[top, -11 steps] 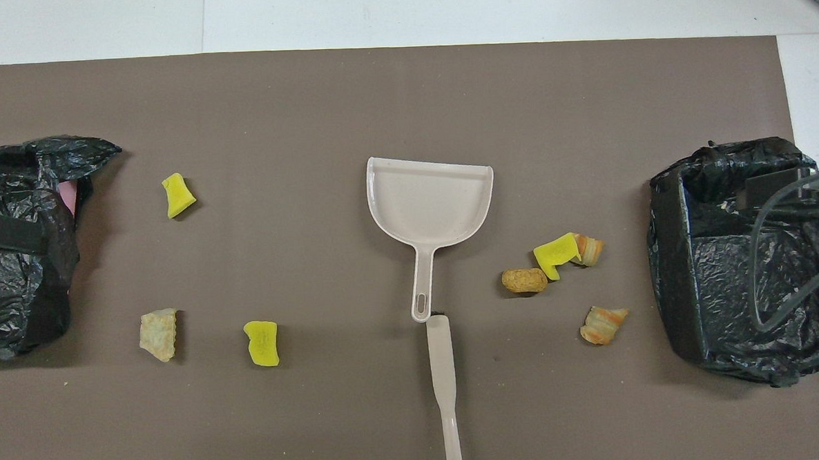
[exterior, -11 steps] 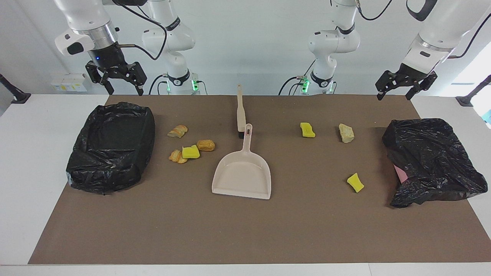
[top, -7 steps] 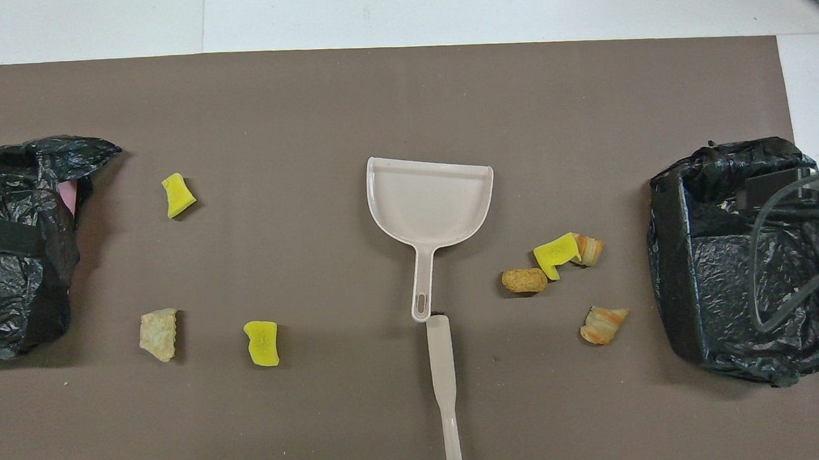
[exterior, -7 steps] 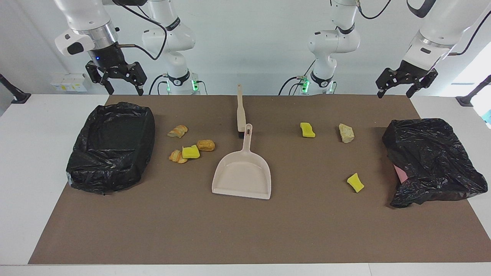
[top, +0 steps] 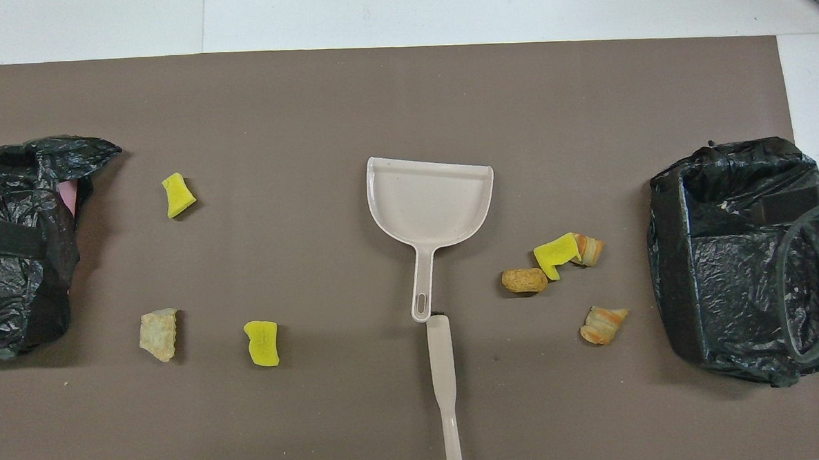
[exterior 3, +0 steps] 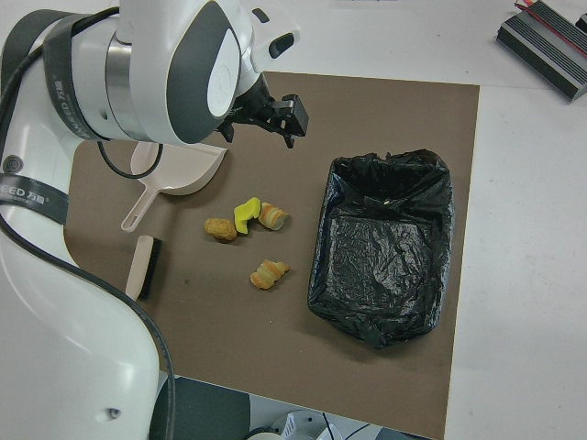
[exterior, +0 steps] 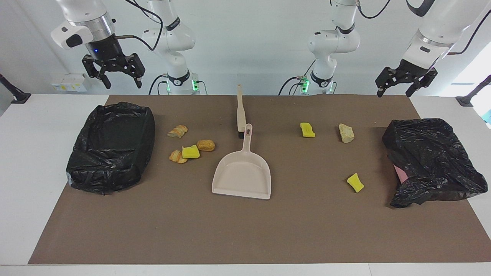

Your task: Sweep and dump trash in bin

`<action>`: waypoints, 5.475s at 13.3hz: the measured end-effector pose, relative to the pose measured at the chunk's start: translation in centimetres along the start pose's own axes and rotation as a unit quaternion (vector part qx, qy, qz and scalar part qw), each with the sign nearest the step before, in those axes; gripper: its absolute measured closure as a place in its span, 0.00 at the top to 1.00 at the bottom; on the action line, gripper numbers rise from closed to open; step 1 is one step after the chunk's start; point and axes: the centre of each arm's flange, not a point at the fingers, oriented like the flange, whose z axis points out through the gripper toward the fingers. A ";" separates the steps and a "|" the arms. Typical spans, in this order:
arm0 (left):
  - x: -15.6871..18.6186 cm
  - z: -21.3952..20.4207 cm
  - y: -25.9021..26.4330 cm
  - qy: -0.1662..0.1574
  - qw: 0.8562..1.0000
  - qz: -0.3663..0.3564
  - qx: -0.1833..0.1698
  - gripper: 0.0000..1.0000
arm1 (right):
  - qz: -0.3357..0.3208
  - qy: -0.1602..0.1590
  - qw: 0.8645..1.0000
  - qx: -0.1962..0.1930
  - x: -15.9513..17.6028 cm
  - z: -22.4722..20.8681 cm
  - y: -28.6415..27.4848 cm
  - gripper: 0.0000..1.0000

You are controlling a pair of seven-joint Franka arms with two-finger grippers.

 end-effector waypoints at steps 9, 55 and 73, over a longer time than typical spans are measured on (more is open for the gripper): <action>-0.7 0.5 6.7 -0.009 0.998 0.063 -0.003 1.00 | -0.001 -0.003 1.000 0.000 0.0 0.3 0.0 1.00; -27.0 30.2 49.2 0.001 0.996 0.087 -0.028 0.85 | -0.018 -0.009 1.000 0.001 -0.4 0.7 0.1 1.00; -22.5 29.4 43.0 -0.065 0.997 0.015 0.037 0.26 | -0.018 -0.010 1.000 0.001 -0.4 0.8 0.1 1.00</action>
